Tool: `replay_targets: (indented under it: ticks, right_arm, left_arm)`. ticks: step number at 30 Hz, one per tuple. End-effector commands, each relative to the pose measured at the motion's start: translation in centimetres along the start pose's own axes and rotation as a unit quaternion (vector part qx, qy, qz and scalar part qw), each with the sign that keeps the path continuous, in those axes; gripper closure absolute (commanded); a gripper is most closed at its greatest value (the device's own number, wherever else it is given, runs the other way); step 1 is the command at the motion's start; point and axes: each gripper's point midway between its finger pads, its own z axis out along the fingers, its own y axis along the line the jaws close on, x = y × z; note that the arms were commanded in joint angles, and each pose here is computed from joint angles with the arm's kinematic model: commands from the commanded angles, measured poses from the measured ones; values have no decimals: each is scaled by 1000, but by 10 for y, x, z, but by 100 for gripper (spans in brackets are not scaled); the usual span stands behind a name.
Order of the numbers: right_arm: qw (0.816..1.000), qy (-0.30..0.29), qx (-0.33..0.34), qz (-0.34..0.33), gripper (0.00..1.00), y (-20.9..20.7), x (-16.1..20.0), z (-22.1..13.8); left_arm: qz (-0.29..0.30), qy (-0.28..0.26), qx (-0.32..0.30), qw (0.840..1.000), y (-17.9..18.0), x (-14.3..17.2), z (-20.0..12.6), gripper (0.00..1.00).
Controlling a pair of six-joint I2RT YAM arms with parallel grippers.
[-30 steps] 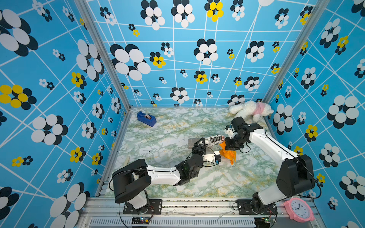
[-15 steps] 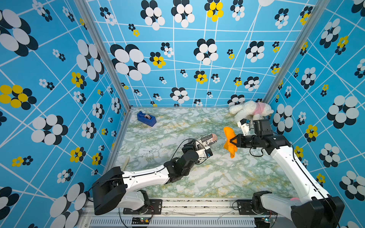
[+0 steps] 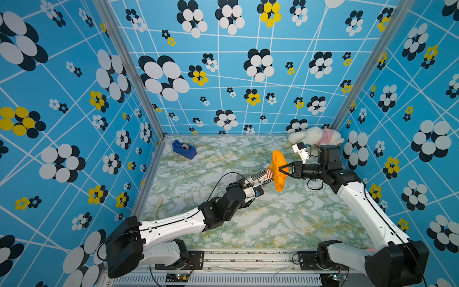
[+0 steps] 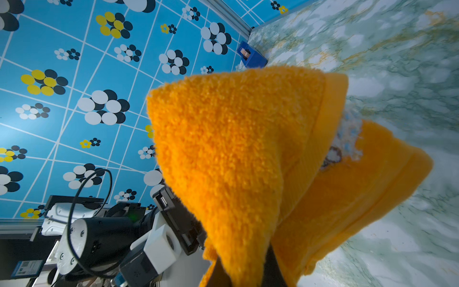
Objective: Wipe the eyeglass case
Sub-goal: Wipe the dirt from the eyeglass case.
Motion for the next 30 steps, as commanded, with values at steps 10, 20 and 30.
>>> replay_targets:
  ticks: [10,20,30]
  right_arm:
    - [996,43,-68,41,100,14,60,15]
    - [999,31,3,-25,100,-4,5,14]
    - [998,47,-22,-28,100,-4,-4,21]
  left_arm:
    - [-33,-42,-2,999,18,-26,5,81]
    - [-28,-46,9,998,11,-28,-8,82]
    - [-15,-46,-8,999,18,-28,-15,82]
